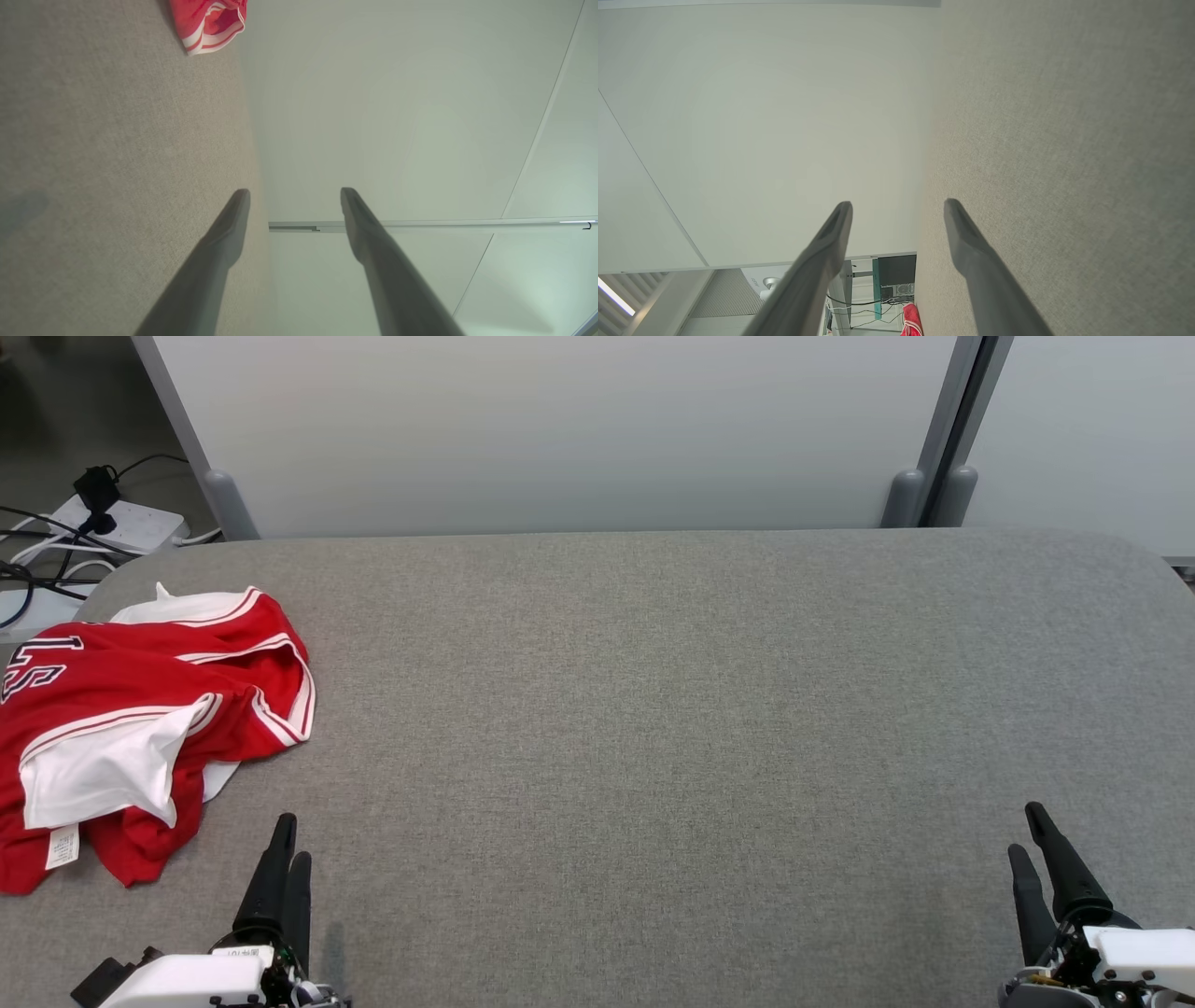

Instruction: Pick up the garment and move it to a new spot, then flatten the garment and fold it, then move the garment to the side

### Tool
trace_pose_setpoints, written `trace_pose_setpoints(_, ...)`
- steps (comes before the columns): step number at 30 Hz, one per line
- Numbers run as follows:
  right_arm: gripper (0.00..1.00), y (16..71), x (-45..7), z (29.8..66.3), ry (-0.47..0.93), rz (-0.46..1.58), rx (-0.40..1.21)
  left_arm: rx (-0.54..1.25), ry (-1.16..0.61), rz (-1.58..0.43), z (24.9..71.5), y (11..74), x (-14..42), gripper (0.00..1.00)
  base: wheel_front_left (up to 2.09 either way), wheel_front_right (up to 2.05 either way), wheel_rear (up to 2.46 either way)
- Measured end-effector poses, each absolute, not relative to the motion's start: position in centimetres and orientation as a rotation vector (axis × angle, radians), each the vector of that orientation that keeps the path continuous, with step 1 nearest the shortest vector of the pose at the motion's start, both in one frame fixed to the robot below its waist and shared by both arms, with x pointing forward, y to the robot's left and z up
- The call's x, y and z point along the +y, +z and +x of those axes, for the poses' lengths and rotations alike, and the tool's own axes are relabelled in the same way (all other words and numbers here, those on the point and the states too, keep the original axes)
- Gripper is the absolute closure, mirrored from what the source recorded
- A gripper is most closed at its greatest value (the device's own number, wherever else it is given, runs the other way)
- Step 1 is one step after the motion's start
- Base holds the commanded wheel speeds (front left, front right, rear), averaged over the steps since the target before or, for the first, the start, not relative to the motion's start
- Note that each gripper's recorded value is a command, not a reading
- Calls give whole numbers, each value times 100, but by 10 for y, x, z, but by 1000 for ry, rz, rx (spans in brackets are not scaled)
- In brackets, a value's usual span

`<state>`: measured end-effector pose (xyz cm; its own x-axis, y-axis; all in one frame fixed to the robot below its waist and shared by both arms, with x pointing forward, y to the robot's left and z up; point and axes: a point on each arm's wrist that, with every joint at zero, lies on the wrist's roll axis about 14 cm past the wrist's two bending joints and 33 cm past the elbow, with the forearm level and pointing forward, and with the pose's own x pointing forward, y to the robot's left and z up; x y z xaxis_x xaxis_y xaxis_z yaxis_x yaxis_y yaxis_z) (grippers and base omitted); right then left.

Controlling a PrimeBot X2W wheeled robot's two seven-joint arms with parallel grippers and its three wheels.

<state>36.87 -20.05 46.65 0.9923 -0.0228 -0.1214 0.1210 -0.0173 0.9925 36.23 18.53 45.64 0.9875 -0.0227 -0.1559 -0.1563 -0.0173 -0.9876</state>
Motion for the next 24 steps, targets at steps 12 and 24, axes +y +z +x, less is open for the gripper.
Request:
trace_pose_setpoints(12, 0, 468, -205, 369, -127, 1562, 61, 133, 101, -1577, 365, 459, 182, 0, 0, 0, 0)
trace_pose_setpoints(24, 0, 481, -213, 375, -108, 1393, 28, 89, 58, -1417, 376, 477, 184, 0, 0, 0, 0)
